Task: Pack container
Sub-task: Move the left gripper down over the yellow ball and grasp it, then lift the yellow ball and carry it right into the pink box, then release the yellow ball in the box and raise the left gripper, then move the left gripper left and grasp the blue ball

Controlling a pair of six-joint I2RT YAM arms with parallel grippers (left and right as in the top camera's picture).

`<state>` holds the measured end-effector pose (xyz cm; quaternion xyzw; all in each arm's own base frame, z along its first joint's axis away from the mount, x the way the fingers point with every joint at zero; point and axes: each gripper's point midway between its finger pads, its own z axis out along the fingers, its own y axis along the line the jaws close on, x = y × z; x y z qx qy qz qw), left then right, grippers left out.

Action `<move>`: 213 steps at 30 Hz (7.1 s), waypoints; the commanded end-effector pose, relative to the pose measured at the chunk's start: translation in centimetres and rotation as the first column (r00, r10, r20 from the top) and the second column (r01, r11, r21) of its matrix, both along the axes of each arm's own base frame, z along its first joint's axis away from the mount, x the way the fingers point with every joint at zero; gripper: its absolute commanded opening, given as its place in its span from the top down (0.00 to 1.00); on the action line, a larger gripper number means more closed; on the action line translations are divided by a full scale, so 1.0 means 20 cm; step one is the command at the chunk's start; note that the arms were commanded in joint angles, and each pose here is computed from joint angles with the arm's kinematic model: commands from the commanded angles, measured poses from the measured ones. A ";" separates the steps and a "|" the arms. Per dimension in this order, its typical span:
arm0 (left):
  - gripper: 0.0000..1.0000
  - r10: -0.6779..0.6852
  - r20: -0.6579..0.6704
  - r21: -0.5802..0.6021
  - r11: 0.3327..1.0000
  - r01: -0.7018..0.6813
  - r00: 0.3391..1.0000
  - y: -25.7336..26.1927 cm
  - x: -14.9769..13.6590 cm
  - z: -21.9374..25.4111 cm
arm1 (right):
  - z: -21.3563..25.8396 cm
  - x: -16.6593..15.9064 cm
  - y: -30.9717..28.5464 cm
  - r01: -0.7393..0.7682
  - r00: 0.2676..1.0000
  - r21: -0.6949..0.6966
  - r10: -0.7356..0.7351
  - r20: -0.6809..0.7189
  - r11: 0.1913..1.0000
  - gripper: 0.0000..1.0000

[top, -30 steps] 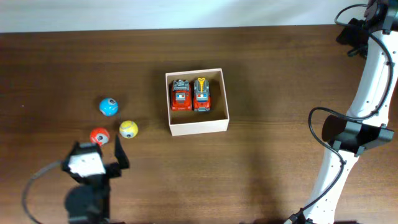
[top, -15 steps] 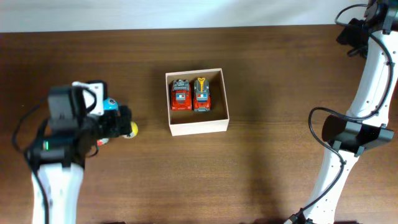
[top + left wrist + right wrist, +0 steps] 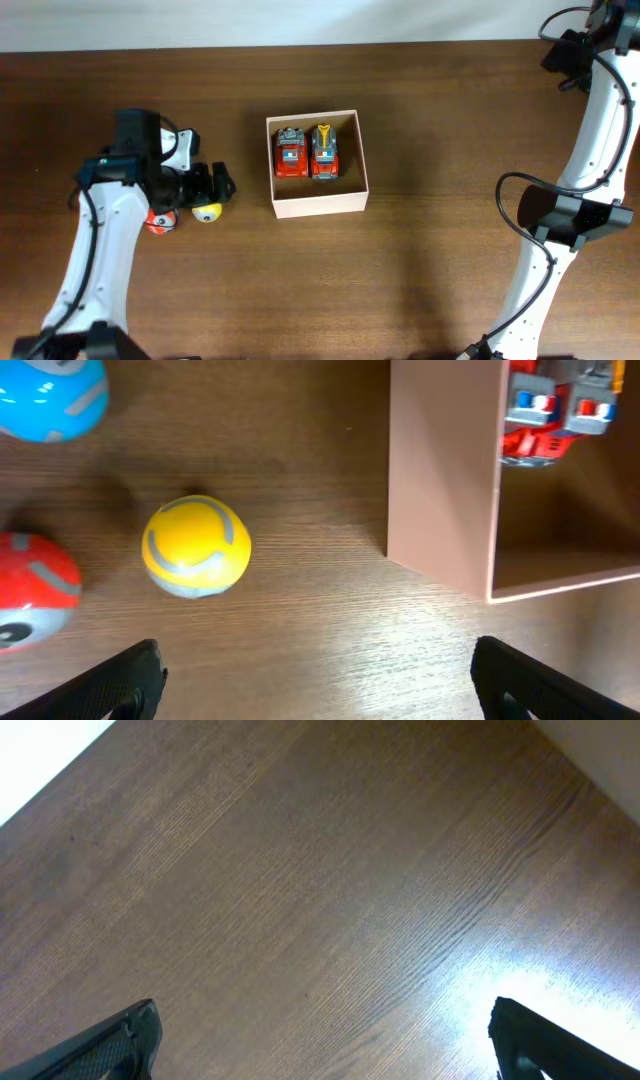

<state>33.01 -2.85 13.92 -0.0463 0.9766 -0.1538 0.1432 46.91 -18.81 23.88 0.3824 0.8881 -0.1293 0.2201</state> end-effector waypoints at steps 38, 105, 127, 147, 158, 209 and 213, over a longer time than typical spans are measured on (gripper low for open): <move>0.06 0.083 -0.252 0.187 0.982 -0.035 0.964 0.19 0.10 -0.59 | 0.09 -0.03 -0.02 0.019 0.999 -0.024 -0.018 0.036 1.000 0.01; 0.76 -0.586 -0.117 0.237 0.768 0.595 0.802 -0.70 0.19 -0.14 | 0.09 -0.03 -0.02 0.019 0.999 -0.024 -0.018 0.036 1.000 0.01; 0.18 -0.563 -0.127 0.218 0.787 0.577 0.816 -0.72 0.22 -0.21 | 0.09 -0.03 -0.02 0.019 0.999 -0.024 -0.018 0.036 1.000 0.01; 0.16 -0.065 -0.029 0.456 0.887 0.071 0.997 -0.21 0.47 0.16 | 0.09 -0.03 -0.02 0.019 0.999 -0.024 -0.018 0.036 1.000 0.01; 0.00 0.140 -0.131 0.461 0.885 -0.065 0.981 0.24 0.41 -0.03 | 0.09 -0.03 -0.02 0.019 0.999 -0.024 -0.018 0.036 1.000 0.01; 0.55 0.187 -0.183 0.221 0.965 -0.145 0.965 0.29 0.59 -0.54 | 0.09 -0.03 -0.02 0.019 0.999 -0.024 -0.018 0.036 1.000 0.01; 0.55 0.170 -0.180 0.174 0.975 -0.139 0.969 0.25 0.62 -0.42 | 0.09 -0.03 -0.02 0.019 0.999 -0.024 -0.018 0.036 1.000 0.01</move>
